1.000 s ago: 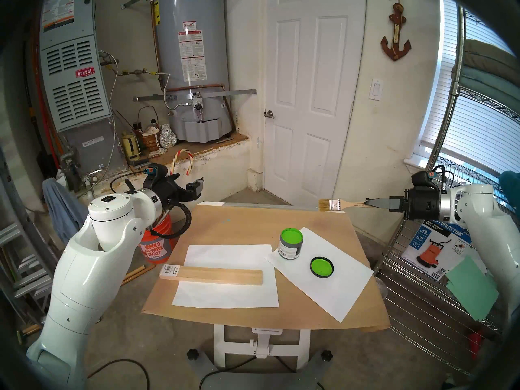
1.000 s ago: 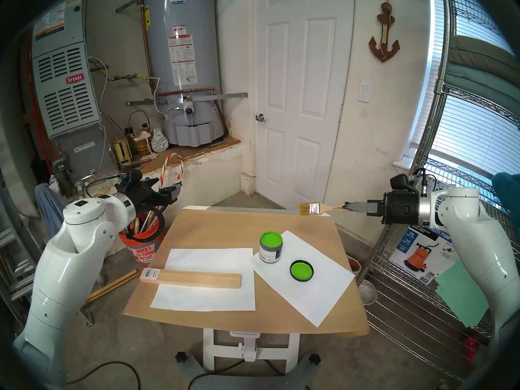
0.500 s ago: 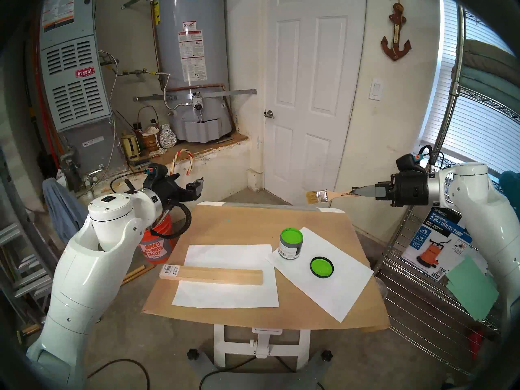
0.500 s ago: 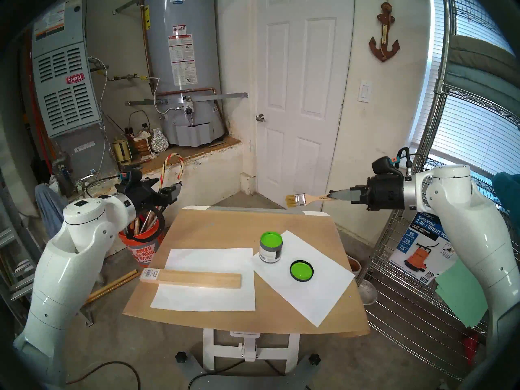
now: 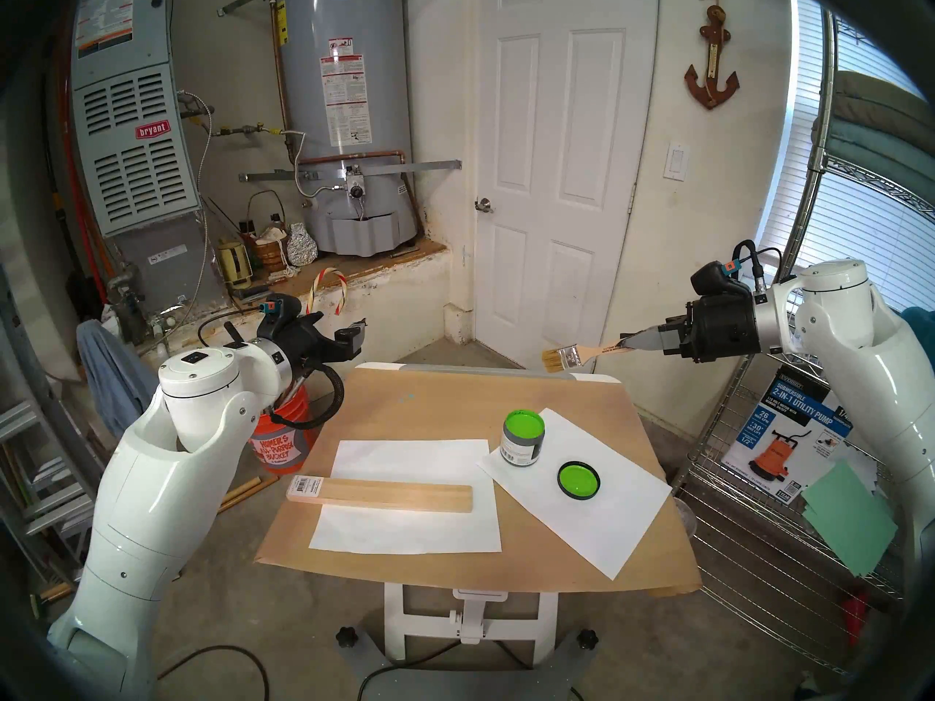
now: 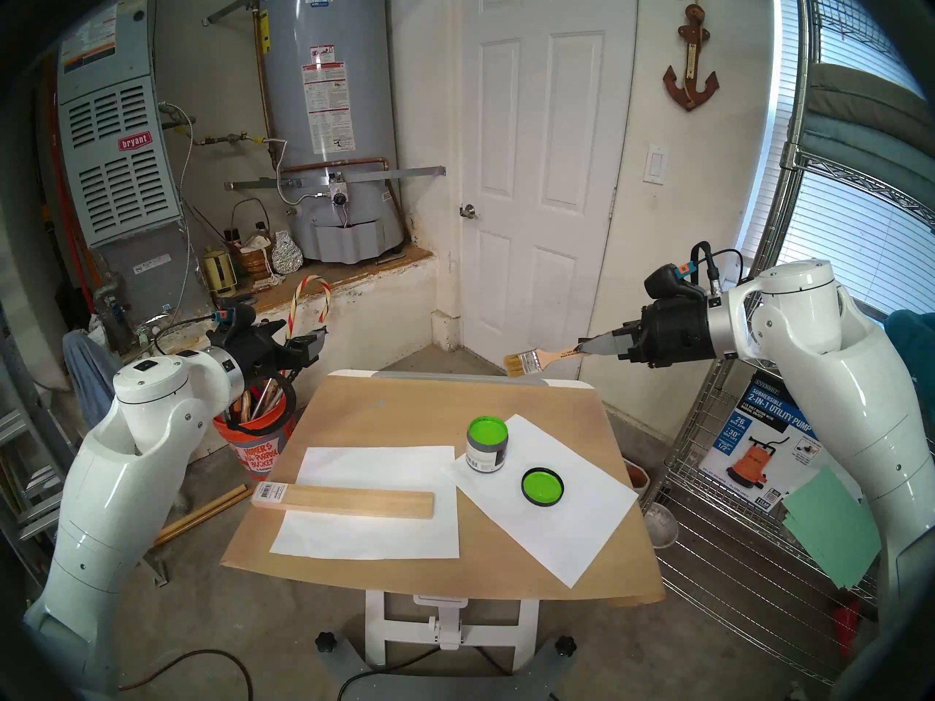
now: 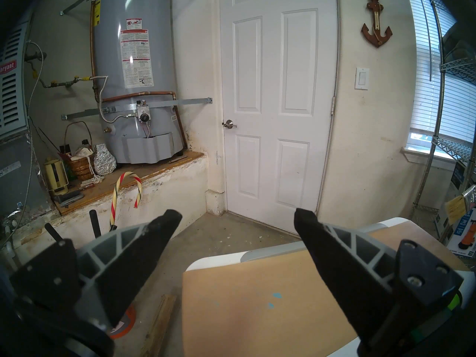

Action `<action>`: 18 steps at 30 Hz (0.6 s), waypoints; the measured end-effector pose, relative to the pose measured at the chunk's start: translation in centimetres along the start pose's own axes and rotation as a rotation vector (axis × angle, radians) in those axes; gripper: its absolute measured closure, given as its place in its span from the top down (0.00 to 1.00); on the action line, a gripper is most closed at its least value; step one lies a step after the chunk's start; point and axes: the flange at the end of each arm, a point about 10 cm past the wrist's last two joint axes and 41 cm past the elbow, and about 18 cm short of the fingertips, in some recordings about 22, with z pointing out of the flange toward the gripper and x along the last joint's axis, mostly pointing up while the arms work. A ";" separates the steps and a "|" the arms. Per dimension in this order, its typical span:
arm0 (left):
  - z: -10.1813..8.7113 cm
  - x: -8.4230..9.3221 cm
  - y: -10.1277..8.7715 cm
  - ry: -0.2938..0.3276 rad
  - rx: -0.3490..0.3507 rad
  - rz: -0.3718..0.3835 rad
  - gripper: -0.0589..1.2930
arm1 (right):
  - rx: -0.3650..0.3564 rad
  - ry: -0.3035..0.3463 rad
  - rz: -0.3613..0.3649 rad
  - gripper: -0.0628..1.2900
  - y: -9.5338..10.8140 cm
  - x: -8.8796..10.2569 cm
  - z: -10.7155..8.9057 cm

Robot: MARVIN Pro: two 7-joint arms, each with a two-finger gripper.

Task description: Pick up brush, dip the brush into paint, and paint the wood

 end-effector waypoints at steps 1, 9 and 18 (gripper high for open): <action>0.0 0.0 0.0 0.000 0.000 0.000 0.97 | 0.004 -0.012 -0.008 0.03 -0.1 0.0 0.1; 0.0 0.0 0.0 0.000 0.000 0.000 0.97 | 0.036 -0.091 -0.049 0.03 -0.4 -0.3 1.2; 0.0 0.0 0.0 0.000 0.000 0.000 0.97 | 0.034 -0.139 -0.099 0.03 -0.3 -0.5 1.3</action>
